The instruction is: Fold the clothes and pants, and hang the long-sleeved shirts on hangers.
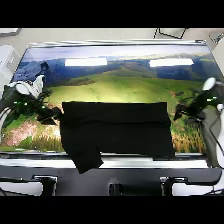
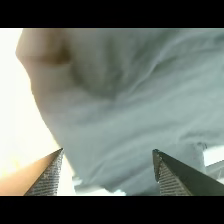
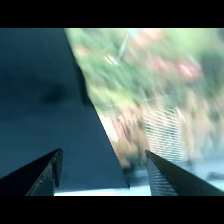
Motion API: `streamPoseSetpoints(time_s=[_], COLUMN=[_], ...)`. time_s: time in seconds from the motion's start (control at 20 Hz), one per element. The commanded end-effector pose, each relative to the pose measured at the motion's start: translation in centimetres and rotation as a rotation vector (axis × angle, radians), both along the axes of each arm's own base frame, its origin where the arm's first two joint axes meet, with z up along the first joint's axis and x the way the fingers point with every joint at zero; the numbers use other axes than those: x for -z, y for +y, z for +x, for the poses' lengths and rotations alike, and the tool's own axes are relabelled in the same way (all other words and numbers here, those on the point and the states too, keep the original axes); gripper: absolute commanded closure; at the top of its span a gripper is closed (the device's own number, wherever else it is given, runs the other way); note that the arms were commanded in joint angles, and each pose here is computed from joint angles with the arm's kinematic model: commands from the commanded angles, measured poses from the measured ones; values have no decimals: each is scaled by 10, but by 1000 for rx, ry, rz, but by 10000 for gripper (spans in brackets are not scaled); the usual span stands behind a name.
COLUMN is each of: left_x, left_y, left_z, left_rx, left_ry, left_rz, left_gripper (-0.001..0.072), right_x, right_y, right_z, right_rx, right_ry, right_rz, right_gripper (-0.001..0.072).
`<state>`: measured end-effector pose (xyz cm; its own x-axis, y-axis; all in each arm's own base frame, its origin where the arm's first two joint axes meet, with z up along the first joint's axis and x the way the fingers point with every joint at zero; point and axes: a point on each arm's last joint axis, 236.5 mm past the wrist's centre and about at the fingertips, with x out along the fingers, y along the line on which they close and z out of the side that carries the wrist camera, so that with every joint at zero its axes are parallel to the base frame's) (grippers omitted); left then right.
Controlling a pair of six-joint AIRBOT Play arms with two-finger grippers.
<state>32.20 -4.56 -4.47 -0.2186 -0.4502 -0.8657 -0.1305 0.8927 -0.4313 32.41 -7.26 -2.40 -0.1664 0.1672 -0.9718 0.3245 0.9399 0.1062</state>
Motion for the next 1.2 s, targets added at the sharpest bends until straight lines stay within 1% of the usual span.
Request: streamPoseSetpoints(time_s=[0.0,0.15,0.25,0.35,0.45,0.7,0.8,0.85,0.9,1.0,1.15], left_x=[-2,29,38,47,57,72,78,79,79,78,73], left_y=[8,-21,-43,-58,-72,-93,-94,-94,-95,-95,-95], left_z=[-48,-121,-153,-165,-166,-169,-161,-159,-160,-160,-158], left_rx=[-30,-45,-72,-126,-167,-166,-195,-197,-188,-169,-164], left_ry=[36,83,77,52,37,7,-16,-25,-28,-38,-60], left_rz=[-10,-79,-140,-172,-194,-173,-138,-132,-133,-139,-144], left_gripper=[127,127,127,129,222,226,419,553,663,670,671], right_x=[-15,8,18,22,21,19,21,25,32,49,70], right_y=[-10,4,14,18,23,28,27,28,30,36,45], right_z=[-41,-82,-102,-110,-110,-116,-113,-116,-122,-135,-146], right_rx=[90,81,77,78,84,64,68,69,72,81,102], right_ry=[-1,35,73,90,87,109,95,100,114,142,148], right_rz=[33,42,63,74,94,118,112,114,118,127,141], right_gripper=[119,118,118,119,119,115,99,96,75,33,34])
